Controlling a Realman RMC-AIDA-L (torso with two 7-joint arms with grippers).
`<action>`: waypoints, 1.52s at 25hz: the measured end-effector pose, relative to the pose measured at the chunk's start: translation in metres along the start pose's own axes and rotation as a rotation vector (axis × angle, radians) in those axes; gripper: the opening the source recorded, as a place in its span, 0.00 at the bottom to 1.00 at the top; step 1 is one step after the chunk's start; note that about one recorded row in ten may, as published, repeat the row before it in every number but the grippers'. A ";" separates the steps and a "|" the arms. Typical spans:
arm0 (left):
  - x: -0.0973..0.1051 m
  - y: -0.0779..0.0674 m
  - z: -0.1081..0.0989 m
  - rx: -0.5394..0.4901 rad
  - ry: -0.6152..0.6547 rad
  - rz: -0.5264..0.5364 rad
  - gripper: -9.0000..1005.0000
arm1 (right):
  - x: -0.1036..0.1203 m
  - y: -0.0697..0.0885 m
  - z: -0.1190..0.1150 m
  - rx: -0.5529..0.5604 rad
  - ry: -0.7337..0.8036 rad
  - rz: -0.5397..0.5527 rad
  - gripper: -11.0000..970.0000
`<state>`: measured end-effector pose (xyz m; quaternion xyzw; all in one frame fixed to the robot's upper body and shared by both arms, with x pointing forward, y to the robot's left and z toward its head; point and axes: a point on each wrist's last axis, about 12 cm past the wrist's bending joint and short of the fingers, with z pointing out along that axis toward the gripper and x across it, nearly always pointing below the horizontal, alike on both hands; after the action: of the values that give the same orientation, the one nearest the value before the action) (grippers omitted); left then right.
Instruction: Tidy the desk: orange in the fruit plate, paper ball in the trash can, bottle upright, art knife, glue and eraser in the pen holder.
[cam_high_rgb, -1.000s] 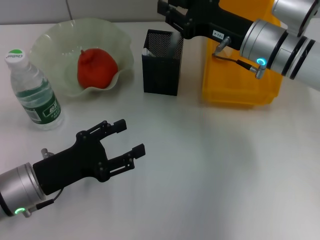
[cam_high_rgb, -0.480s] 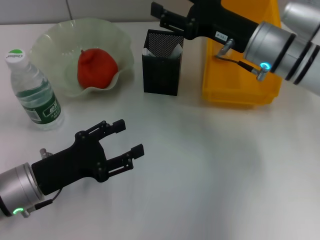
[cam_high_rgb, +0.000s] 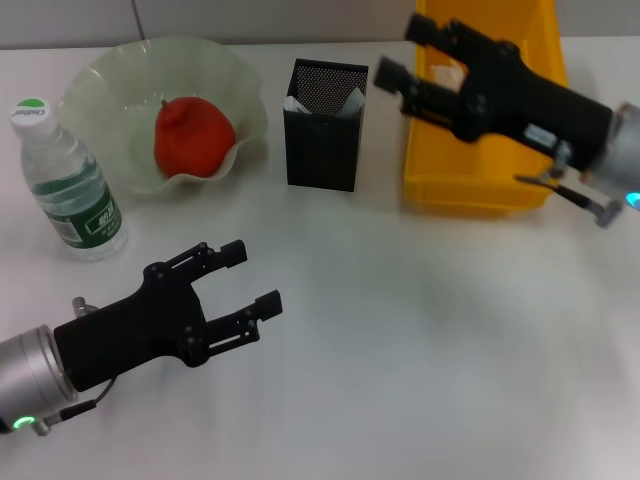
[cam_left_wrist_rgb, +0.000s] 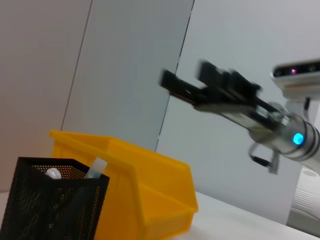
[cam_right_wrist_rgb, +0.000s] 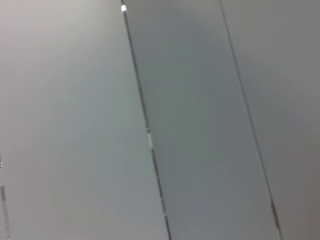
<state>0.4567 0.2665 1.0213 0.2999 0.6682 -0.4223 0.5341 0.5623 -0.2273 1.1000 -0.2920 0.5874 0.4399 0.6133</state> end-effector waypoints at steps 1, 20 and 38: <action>-0.002 0.000 -0.002 0.010 -0.003 0.002 0.80 | 0.001 0.001 -0.005 -0.004 0.008 0.006 0.81; -0.010 0.001 -0.022 0.136 0.061 0.062 0.80 | 0.037 0.037 -0.047 -0.285 0.373 0.045 0.81; -0.019 0.007 -0.027 0.187 0.097 0.074 0.80 | 0.042 0.040 -0.048 -0.306 0.383 0.009 0.81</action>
<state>0.4549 0.2947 1.0404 0.3930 0.6395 -0.4477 0.4860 0.5014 -0.2428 1.0591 -0.4569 0.6209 0.4630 0.4375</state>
